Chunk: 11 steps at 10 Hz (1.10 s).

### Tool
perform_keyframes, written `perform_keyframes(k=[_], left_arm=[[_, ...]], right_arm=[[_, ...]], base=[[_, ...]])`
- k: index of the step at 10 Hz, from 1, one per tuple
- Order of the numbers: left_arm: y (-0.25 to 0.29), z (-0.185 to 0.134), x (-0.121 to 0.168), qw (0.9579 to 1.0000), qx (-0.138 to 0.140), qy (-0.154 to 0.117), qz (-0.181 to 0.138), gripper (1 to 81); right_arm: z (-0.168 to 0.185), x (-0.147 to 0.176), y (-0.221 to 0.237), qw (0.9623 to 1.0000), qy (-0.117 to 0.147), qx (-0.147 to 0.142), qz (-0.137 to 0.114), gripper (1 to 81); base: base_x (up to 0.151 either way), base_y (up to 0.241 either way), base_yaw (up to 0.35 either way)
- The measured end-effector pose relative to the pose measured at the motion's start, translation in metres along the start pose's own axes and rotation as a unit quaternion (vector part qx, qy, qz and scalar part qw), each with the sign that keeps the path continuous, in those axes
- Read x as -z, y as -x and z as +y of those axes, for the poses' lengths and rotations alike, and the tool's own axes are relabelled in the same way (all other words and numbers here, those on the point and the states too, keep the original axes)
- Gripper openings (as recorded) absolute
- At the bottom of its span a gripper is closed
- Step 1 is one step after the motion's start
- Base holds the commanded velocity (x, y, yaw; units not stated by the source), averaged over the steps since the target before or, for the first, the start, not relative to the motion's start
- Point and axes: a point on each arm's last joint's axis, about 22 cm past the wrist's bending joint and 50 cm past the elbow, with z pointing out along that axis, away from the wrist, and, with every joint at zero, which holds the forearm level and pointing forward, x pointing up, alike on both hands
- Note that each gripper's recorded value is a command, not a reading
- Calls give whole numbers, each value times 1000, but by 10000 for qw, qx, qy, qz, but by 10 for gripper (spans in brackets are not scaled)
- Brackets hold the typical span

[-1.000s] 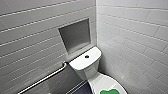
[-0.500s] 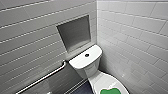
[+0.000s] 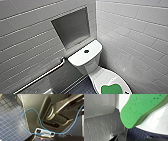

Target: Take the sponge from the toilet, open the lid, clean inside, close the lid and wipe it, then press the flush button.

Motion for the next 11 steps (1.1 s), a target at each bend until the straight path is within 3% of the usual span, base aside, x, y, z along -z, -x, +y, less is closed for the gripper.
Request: perform_keyframes(k=[5,8,11], left_arm=[[-6,-2,-7,9999,-15,-118,27,811],[-6,-1,-7,9999,-14,-108,25,811],[-6,0,-8,9999,-14,-105,28,811]], right_arm=[[-27,-7,-43,9988,-168,-403,226,811],[-9,-17,-68,9975,73,-555,421,811],[6,-42,-65,9953,371,-832,319,811]], base=[[0,0,0],[0,0,0],[0,0,0]])
